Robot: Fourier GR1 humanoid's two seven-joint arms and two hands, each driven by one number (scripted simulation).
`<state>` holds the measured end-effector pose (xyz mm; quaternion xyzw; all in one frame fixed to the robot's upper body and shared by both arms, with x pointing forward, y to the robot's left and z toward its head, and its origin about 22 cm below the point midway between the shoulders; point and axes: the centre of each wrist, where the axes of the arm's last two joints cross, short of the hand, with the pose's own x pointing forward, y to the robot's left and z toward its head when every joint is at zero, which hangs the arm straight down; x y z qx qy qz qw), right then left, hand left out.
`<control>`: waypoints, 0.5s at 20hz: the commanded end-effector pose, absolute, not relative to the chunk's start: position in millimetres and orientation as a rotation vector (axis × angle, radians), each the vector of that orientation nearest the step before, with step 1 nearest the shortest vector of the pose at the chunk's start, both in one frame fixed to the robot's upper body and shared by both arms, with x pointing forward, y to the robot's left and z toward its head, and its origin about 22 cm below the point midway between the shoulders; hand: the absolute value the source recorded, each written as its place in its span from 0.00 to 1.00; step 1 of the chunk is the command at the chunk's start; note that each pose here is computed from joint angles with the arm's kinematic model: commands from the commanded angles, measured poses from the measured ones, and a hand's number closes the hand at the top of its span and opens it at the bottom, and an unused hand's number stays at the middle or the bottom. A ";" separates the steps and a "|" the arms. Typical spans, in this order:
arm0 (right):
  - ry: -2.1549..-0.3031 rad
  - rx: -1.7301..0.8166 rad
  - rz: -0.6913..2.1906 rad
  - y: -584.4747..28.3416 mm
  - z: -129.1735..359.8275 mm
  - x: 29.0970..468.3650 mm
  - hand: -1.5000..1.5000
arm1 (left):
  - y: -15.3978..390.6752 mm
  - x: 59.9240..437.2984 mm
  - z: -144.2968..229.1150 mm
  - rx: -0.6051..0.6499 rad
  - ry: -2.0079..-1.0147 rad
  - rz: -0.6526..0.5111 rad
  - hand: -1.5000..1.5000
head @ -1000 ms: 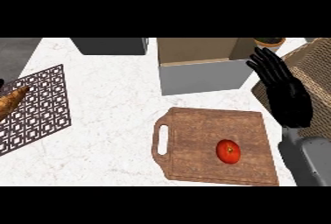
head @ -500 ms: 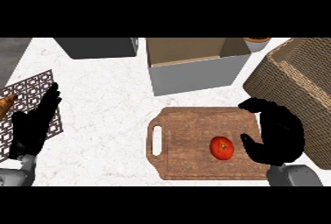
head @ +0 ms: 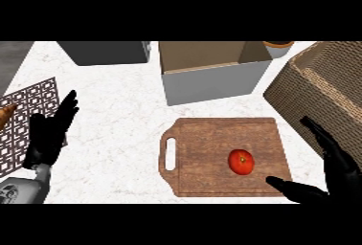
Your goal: Pick the tomato from the cutting board and place it in the basket
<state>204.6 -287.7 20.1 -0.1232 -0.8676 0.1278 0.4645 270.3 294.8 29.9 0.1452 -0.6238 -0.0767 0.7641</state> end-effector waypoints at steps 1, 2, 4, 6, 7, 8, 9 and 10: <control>-1.904 -0.558 0.646 -337.3 41.3 180.4 0.00 | 297.2 273.2 32.2 0.324 -1.358 -0.182 0.50; -1.843 -0.535 0.729 -342.8 51.0 172.2 0.00 | 298.4 271.3 26.7 0.324 -1.340 -0.172 0.50; -1.724 -0.509 0.886 -351.8 66.3 163.8 0.00 | 297.1 268.8 23.6 0.314 -1.342 -0.178 0.50; -1.628 -0.433 0.963 -344.1 80.0 156.9 0.00 | 287.5 284.7 39.7 0.315 -1.358 -0.175 0.50; -1.590 -0.387 1.008 -339.5 85.4 152.6 0.00 | 295.4 277.0 26.6 0.303 -1.334 -0.175 0.50; -1.574 -0.359 1.023 -334.6 95.4 147.8 0.00 | 287.4 274.9 26.1 0.290 -1.354 -0.174 0.50; -1.545 -0.348 1.057 -333.2 106.5 146.6 0.00 | 293.6 281.7 30.9 0.313 -1.354 -0.175 0.50; -1.544 -0.323 1.058 -326.8 122.2 145.3 0.00 | 296.5 278.3 25.6 0.293 -1.341 -0.183 0.50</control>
